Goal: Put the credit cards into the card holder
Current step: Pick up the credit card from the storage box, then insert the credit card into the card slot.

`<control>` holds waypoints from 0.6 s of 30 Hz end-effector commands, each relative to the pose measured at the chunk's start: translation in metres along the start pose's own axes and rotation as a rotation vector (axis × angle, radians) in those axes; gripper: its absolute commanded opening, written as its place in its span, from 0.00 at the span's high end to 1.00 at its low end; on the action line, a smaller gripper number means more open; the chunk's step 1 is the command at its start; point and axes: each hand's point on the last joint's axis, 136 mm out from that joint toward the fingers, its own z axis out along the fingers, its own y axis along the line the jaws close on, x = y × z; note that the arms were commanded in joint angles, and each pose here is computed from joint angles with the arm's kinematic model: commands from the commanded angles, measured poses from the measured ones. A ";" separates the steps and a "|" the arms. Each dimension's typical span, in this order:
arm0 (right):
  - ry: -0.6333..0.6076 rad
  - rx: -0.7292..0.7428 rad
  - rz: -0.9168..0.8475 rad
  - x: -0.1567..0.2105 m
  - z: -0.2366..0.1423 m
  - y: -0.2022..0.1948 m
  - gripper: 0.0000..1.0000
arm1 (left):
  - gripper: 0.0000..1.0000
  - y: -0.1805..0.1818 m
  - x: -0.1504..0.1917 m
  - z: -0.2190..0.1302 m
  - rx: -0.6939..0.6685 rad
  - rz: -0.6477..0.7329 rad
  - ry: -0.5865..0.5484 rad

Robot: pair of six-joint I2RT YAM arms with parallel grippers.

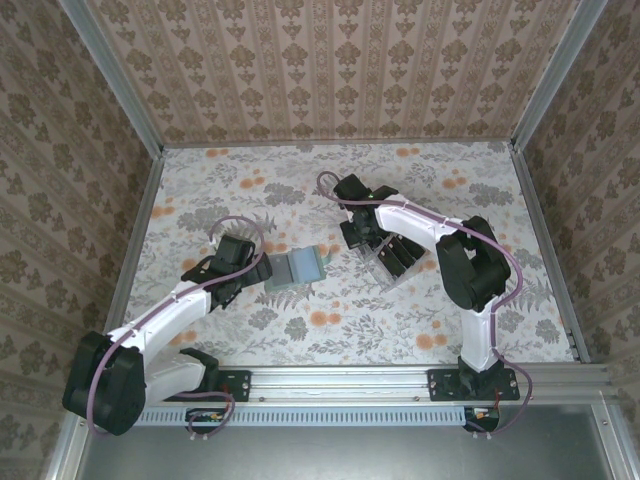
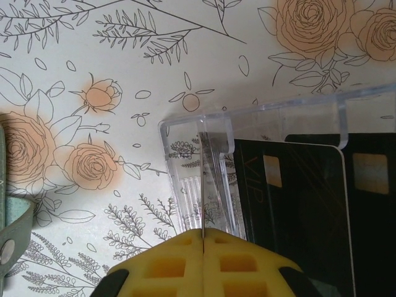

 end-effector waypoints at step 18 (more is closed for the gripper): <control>-0.238 -0.645 0.202 -0.032 -0.084 0.120 1.00 | 0.00 0.006 0.006 -0.002 -0.034 0.074 0.056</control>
